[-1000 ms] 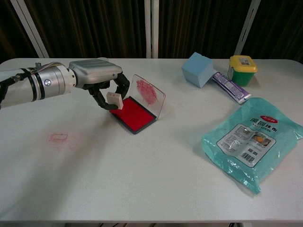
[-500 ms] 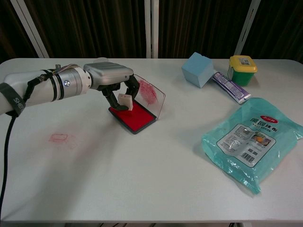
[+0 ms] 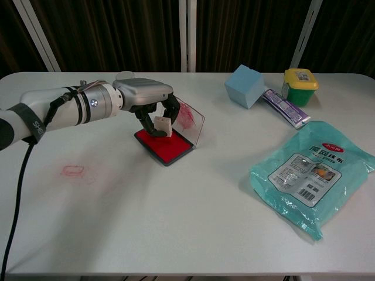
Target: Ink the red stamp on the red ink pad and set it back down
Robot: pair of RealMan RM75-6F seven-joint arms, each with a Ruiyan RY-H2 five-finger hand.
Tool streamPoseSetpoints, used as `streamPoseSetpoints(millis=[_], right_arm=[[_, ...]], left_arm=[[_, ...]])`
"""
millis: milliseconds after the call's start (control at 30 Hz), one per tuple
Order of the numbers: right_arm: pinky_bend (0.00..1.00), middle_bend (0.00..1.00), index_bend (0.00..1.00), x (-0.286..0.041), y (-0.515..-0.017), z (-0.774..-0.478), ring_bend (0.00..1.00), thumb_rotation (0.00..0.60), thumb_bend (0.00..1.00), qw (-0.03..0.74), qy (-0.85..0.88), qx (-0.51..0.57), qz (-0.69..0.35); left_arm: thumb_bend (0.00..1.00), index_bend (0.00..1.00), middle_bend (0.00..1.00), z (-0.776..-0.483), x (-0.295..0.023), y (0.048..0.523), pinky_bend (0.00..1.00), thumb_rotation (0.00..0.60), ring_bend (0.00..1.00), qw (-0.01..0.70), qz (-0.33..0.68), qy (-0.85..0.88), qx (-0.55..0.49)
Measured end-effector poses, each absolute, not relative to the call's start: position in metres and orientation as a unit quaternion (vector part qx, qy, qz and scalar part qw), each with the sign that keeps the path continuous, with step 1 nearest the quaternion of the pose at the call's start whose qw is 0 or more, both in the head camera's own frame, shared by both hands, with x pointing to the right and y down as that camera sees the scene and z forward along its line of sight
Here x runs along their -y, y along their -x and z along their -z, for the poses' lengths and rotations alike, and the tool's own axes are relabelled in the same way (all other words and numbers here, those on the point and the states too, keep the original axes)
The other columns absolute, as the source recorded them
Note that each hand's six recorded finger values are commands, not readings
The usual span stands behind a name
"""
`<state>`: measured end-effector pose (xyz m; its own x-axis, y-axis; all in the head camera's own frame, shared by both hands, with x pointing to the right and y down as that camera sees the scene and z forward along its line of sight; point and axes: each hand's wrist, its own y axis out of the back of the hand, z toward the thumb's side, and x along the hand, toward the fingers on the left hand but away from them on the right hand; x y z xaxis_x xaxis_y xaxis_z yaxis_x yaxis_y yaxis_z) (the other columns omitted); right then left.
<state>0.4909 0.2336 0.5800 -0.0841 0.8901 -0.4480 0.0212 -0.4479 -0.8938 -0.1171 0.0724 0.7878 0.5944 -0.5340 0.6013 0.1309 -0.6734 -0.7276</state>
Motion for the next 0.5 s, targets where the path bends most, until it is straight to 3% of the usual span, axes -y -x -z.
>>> streamPoseSetpoints(millis=[500], right_arm=[[0.00,0.00,0.00,-0.234,-0.493,-0.582,0.00,0.600,0.19,0.346,0.579,0.392,-0.626]], left_arm=[[0.41,0.60,0.59,-0.796,-0.070,0.121,0.99,0.600,1.00,0.372,0.441,0.806,-0.130]])
